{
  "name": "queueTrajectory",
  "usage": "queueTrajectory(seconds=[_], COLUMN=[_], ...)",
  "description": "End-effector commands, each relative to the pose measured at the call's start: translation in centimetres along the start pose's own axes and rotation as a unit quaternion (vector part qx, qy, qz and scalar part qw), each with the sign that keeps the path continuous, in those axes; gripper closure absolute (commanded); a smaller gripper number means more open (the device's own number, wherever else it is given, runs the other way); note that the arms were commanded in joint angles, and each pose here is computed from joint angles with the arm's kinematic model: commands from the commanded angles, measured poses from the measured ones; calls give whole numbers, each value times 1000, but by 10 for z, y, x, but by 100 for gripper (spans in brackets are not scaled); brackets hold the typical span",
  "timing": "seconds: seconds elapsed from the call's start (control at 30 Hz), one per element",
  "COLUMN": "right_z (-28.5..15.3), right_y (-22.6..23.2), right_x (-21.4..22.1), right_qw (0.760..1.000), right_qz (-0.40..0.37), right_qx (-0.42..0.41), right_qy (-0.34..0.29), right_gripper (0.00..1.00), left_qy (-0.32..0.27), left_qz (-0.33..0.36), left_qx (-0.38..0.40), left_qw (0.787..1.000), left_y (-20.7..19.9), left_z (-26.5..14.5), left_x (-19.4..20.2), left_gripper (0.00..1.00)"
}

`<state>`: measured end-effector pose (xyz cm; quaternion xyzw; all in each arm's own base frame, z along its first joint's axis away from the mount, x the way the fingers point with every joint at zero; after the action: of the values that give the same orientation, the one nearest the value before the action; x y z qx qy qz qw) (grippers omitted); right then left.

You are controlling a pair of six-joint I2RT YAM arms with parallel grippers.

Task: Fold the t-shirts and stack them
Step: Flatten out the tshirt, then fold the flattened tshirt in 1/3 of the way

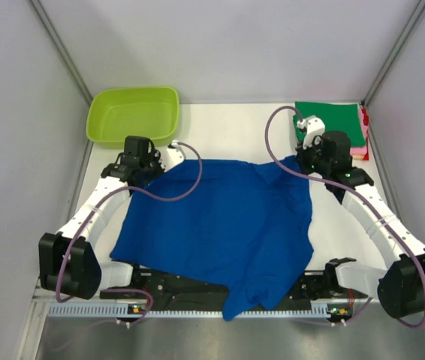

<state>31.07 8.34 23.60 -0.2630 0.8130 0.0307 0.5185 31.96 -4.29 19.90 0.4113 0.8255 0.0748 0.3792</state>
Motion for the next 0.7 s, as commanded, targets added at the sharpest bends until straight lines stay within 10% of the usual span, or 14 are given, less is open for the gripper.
queueTrajectory(seconds=[0.0, 0.27, 0.5, 0.67], right_z=[-14, -36, -64, -63], right_y=[6, 44, 80, 85], right_x=[-11, 15, 37, 55], right_qw=[998, 985, 958, 958], right_qz=[37, 145, 238, 241], right_qx=[-4, -85, -157, -155], right_qy=[-59, -28, -34, -16], right_gripper=[100, 100, 100, 100], left_qy=[-58, -4, 104, 70], left_qz=[41, 100, 146, 60], left_qx=[6, 79, 280, 259], left_qw=[997, 992, 943, 962], left_y=[9, 16, -39, -40], left_z=[14, 11, -24, -18], left_x=[-3, 34, 78, 57], left_gripper=[100, 97, 30, 23])
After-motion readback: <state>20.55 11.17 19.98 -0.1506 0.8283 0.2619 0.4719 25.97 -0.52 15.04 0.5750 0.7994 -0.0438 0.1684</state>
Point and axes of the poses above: each gripper's point midway between its finger pads, its own z axis out along the fingers, its own y axis along the line the jaws close on, x = y × z, the point moved 5 cm from there along -z, back along the fingers, and after that the axes turned 10 degrees about -z, right-handed, at the moved point
